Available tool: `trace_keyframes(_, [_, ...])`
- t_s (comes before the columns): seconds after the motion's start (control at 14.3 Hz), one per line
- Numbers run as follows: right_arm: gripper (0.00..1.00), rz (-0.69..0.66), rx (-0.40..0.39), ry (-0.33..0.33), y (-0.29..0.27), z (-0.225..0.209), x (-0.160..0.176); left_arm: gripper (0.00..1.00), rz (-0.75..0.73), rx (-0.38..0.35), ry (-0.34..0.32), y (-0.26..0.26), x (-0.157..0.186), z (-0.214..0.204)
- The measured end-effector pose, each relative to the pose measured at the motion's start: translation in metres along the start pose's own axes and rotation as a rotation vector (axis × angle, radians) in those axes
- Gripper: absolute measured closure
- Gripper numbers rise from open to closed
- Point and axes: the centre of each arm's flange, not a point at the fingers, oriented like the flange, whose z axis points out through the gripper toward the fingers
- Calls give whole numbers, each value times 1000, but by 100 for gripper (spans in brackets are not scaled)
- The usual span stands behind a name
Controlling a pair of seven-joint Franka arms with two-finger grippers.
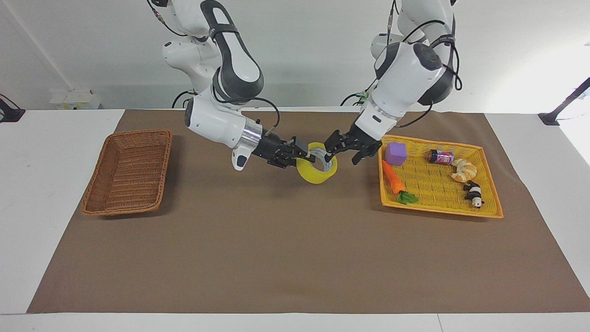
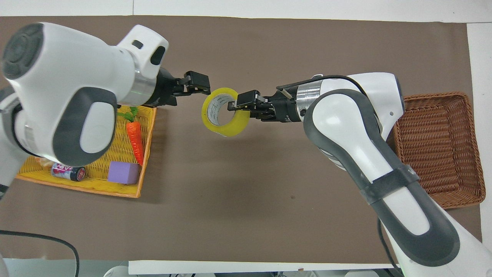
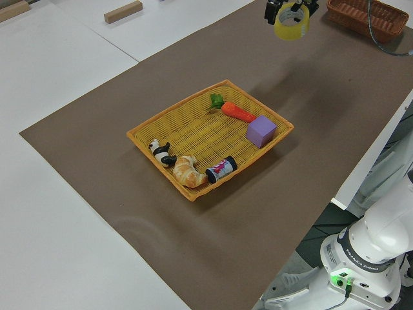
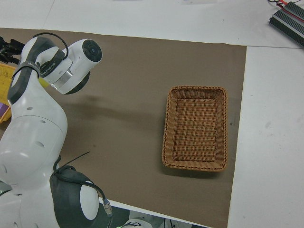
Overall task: Move tape to another basket
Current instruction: 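Open the left gripper and withdraw it while the right gripper holds tape, then carry the tape with the right gripper over the wicker basket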
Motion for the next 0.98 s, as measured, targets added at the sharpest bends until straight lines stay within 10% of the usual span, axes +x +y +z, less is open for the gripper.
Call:
trace_keyframes(0.63, [46, -60, -2, -82, 128, -194, 53, 0, 165, 247, 57, -228, 76, -112])
trace_keyframes(0.98, [46, -144, -132, -81, 234, -324, 37, 0, 189, 266, 64, -281, 82, -133])
